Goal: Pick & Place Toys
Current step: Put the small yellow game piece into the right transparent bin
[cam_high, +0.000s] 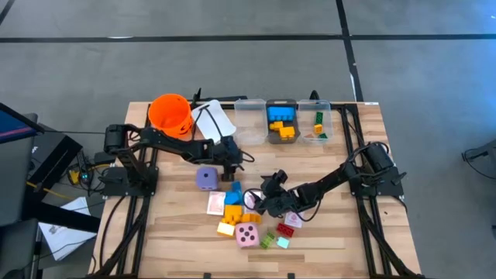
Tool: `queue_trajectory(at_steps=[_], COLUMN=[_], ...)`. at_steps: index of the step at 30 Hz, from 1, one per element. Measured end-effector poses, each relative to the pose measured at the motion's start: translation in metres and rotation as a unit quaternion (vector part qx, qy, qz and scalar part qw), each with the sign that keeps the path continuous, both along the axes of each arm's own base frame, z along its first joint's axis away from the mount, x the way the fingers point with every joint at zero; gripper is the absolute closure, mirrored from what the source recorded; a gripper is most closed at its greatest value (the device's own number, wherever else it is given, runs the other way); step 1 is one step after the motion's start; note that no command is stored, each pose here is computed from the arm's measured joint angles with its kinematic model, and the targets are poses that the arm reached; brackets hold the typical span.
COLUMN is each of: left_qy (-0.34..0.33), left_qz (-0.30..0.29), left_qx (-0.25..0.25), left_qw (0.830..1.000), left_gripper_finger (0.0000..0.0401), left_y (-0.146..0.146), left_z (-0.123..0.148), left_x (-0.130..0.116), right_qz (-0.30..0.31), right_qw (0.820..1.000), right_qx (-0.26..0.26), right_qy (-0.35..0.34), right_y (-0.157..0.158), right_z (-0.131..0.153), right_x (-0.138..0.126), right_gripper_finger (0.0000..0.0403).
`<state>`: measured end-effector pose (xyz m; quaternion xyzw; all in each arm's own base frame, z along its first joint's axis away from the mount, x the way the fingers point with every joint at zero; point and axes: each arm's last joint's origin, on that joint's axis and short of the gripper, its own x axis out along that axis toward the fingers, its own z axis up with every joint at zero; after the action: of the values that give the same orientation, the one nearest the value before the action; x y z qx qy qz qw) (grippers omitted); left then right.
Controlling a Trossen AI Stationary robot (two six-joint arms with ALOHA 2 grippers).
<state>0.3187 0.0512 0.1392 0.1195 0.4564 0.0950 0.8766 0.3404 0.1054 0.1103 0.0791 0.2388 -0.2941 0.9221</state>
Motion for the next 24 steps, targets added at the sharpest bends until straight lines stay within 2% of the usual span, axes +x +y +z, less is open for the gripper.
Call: queue_trajectory(at_steps=[6,13,24], left_qy=[0.009,0.010,0.009], left_qz=[0.026,0.045,0.029], left_qx=[0.004,0.012,-0.006], left_qw=[1.000,0.999,1.000], left_gripper_finger=[0.0162,0.0177,0.0196], left_y=[0.004,0.013,0.013], left_z=[-0.001,-0.001,-0.001], left_x=[-0.002,-0.004,-0.004], right_qz=[0.000,0.000,0.000], right_qw=[1.000,1.000,1.000], right_qx=[0.000,0.001,0.001], right_qy=[-0.001,-0.001,-0.002], right_y=[0.000,0.000,0.000], right_z=[0.000,0.000,0.000], right_x=[0.000,0.000,0.000], right_gripper_finger=[0.0044,0.0044,0.0044])
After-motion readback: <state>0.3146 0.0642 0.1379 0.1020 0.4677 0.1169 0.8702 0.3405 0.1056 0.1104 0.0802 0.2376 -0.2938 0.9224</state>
